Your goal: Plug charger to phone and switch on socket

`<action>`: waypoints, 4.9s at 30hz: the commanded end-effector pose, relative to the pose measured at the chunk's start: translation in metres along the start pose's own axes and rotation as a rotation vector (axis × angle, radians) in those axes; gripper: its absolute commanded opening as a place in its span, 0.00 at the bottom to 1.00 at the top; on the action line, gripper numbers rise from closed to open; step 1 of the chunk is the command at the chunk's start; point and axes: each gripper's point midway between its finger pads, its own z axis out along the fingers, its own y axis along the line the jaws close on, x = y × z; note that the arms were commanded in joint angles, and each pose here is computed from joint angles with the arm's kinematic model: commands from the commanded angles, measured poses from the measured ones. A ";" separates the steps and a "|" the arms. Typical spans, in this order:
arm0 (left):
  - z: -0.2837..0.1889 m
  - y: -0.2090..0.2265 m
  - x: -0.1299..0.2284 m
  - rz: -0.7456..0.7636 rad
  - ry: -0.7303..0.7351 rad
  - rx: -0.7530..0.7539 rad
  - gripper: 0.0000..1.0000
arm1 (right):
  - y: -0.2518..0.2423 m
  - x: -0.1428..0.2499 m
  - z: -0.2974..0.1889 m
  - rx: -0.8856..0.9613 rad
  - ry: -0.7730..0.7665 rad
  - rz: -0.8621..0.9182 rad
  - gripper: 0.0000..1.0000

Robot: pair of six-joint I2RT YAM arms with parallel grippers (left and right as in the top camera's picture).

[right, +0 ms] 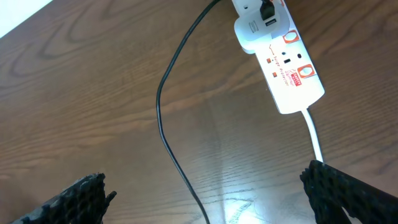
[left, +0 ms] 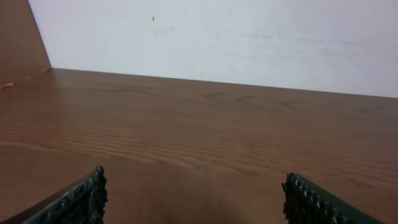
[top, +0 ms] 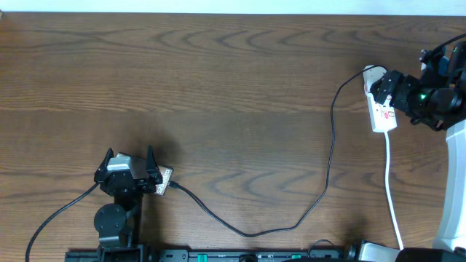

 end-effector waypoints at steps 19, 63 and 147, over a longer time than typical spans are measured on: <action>0.000 -0.001 0.014 0.019 0.049 0.013 0.88 | 0.001 -0.001 -0.001 0.003 -0.005 0.004 0.99; 0.000 -0.001 0.014 0.019 0.049 0.013 0.88 | 0.043 0.134 0.006 -0.338 -0.996 -0.502 0.99; 0.000 -0.002 0.014 0.019 0.049 0.015 0.88 | 0.021 0.153 0.024 -0.251 -0.904 -0.488 0.99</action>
